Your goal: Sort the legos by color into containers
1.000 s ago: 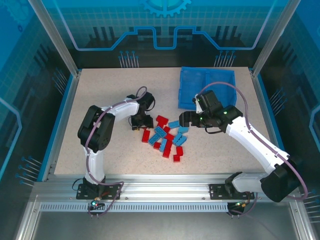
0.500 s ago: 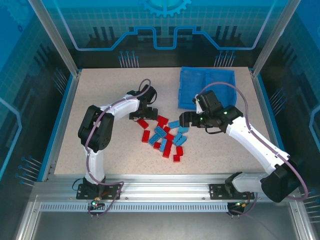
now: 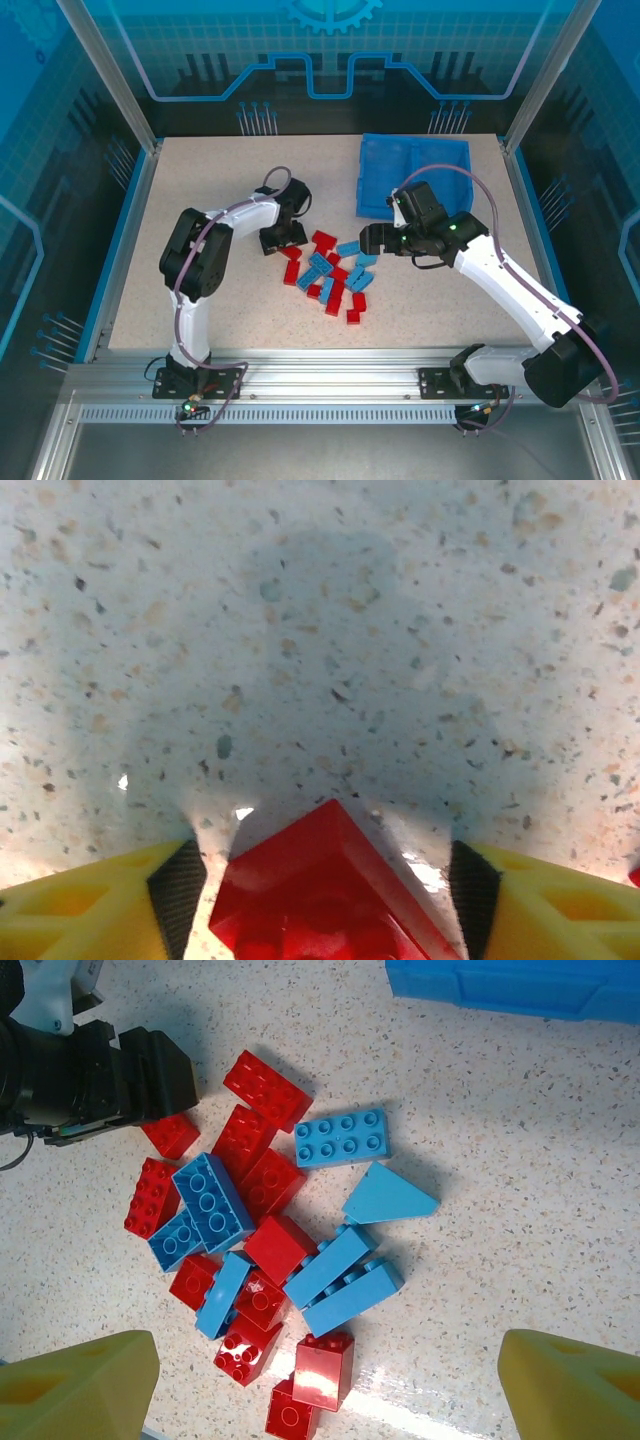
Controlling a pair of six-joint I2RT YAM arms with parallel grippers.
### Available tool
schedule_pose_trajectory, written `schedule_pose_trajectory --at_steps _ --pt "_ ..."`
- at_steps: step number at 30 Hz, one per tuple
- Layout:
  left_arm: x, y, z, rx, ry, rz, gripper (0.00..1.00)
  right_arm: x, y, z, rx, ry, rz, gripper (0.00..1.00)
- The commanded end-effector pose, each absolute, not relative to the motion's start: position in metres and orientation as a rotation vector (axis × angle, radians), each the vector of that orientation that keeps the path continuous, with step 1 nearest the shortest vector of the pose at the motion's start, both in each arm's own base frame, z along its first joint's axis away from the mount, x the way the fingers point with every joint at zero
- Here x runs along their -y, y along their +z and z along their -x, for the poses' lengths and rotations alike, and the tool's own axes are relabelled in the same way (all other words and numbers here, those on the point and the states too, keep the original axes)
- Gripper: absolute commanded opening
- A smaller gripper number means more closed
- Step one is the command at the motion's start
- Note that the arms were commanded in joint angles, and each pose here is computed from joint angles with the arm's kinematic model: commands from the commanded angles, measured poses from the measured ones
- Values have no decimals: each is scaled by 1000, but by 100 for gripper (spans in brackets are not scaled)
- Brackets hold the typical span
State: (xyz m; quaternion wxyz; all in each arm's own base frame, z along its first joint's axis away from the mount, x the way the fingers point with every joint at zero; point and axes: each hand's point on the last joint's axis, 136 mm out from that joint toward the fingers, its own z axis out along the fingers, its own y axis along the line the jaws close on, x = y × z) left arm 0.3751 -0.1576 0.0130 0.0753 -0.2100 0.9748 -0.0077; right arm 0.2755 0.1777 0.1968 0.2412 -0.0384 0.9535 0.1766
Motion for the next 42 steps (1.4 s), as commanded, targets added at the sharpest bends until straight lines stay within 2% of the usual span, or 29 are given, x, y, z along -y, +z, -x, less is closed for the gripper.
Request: schedule_pose_trajectory --at_steps 1,3,6,8,13,19,24,27,30,35,42 --pt "162 -4 -351 -3003 -39 762 66 -179 210 -270 -2594 488 120 89" --pt "160 -6 -349 -3008 -32 789 62 -178 210 -269 -2590 486 115 89" --pt "168 -8 -347 -3010 -107 825 45 -177 210 -269 -2585 488 102 89" --pt "175 -7 -349 -3011 -167 829 37 -177 211 -269 -2583 491 100 89" --pt "184 1 -361 -2989 -235 789 33 -179 212 -270 -2582 495 104 89" --pt "193 38 -388 -2898 -317 626 18 -178 214 -269 -2580 491 98 89" --pt "222 132 -419 -2649 -362 306 18 -163 231 -272 -2504 444 9 90" --pt "266 188 -434 -2458 -341 26 18 -132 244 -275 -2413 311 -140 93" --pt "312 219 -452 -2301 -323 -142 18 -95 254 -269 -2320 182 -304 96" --pt "366 231 -500 -2141 -327 -243 18 -72 261 -254 -2239 167 -388 98" --pt "401 207 -557 -2067 -259 -250 24 -62 261 -239 -2225 181 -388 98"
